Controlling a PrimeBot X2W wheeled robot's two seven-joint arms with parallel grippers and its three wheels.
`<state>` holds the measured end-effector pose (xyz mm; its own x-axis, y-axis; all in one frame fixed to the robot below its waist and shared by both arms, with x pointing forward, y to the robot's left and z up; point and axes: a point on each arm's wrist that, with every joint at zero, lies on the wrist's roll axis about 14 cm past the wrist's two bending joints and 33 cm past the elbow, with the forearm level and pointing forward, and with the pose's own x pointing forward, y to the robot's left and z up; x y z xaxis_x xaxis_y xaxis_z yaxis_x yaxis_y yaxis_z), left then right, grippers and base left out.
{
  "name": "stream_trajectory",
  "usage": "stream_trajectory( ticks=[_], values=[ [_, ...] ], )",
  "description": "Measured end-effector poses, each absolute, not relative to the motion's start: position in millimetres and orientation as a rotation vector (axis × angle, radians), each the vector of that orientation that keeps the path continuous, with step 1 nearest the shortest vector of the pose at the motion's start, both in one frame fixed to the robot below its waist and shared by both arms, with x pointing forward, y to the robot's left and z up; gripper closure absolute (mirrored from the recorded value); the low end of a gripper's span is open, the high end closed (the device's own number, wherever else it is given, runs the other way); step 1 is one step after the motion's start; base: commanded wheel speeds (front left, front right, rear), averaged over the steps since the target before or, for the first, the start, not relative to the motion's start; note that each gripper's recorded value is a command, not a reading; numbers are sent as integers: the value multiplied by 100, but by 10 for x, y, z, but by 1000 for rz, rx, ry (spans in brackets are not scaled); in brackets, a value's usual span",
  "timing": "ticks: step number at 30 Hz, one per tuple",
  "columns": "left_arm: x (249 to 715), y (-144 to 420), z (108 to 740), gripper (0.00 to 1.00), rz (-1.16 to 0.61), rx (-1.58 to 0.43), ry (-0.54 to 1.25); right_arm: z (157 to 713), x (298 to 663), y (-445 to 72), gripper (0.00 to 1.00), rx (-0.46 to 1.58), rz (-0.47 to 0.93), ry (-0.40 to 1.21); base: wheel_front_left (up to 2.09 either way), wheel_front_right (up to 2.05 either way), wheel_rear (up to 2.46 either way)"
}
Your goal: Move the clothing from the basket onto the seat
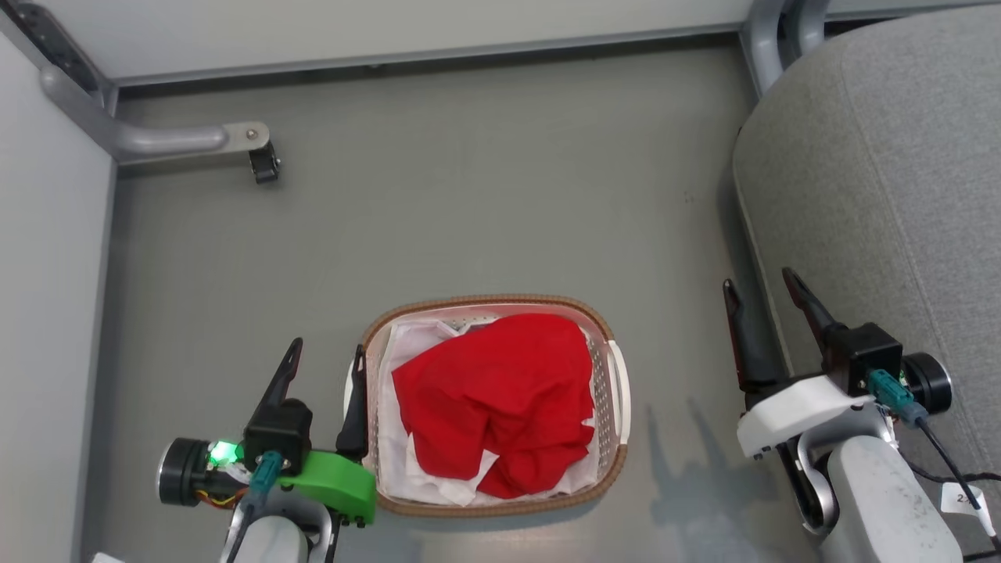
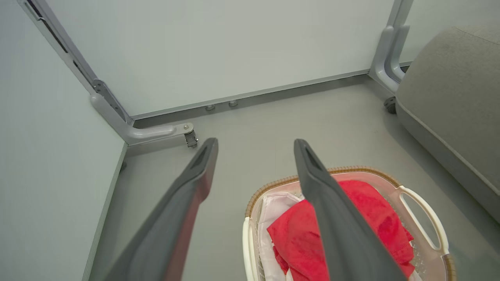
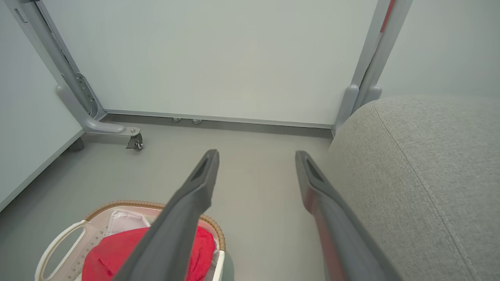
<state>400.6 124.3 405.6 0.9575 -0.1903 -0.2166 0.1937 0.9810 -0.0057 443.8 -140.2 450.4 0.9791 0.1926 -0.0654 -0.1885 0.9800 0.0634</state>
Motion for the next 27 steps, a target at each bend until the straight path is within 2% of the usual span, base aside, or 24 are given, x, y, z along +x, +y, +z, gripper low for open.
stream_trajectory(
  ticks=[7, 14, 27],
  values=[
    [4210, 975, 3695, 0, -293, 11, 297, 4294, 4699, -1336, 0, 41, 217, 95, 0, 0, 0],
    [4268, 693, 3101, 0, -404, -21, 452, 3944, 4879, -1325, 0, 41, 227, 152, 0, 0, 0],
    [4228, 460, 2242, 0, -454, -126, 701, 3341, 4899, -1382, 0, 55, 217, 277, 0, 0, 0]
  ],
)
